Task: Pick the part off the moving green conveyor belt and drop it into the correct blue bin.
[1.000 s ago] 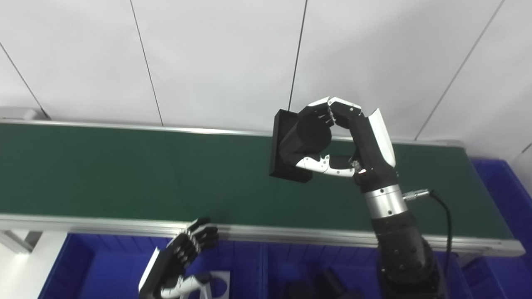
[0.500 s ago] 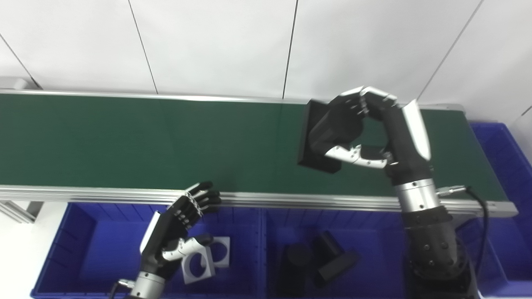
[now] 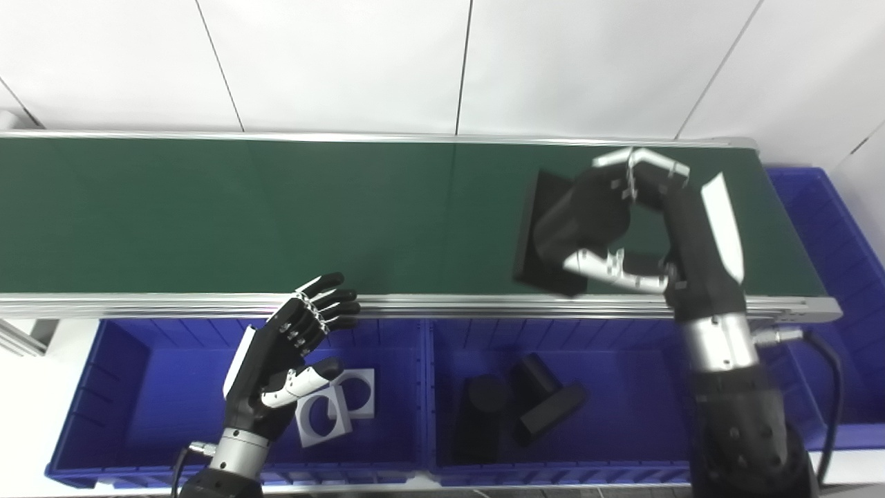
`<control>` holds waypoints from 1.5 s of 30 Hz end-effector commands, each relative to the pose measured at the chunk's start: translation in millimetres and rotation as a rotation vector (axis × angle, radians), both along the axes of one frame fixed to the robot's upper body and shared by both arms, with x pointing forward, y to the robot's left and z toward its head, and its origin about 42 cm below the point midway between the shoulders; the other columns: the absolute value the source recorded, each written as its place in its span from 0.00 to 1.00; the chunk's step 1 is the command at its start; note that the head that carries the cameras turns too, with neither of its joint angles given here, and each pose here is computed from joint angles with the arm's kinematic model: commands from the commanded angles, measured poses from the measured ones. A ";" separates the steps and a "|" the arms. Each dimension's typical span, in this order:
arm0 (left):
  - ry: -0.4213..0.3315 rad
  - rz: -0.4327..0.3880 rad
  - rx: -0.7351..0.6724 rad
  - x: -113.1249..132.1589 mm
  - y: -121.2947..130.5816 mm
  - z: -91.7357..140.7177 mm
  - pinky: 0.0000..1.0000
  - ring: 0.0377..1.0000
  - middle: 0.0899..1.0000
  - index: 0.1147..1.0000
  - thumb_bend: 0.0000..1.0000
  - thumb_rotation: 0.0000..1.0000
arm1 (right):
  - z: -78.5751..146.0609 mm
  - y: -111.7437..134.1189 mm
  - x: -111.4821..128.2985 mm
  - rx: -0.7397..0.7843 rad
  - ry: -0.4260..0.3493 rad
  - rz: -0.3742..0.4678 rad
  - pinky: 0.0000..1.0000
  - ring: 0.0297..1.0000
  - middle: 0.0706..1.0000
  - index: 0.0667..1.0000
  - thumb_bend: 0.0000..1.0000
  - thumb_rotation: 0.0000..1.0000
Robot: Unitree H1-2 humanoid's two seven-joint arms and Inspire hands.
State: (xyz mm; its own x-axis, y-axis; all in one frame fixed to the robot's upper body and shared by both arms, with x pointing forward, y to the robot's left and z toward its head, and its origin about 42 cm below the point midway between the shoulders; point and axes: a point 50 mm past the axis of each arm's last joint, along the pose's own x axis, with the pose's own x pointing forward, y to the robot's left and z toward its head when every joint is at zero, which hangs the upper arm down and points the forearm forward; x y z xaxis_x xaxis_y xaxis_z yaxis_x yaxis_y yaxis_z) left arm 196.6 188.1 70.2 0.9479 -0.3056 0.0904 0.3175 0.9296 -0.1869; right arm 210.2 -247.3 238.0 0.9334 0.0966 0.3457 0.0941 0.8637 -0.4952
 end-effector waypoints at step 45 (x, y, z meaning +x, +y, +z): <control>-0.044 -0.038 -0.011 13.6 22.2 14.5 0.64 0.69 0.71 0.76 1.00 0.42 | -111.5 -19.8 -16.4 -0.098 0.329 -0.102 0.35 0.42 0.47 0.47 0.50 0.00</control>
State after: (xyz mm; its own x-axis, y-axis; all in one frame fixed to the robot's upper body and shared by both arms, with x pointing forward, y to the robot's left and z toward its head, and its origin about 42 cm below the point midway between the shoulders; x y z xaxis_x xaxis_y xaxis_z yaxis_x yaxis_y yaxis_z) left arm 203.5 211.5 72.3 0.9411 -0.3292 0.0770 0.3380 0.9217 -0.1903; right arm 190.8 -269.0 115.4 0.9980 -0.0153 -0.0610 -0.0230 0.8141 -0.5802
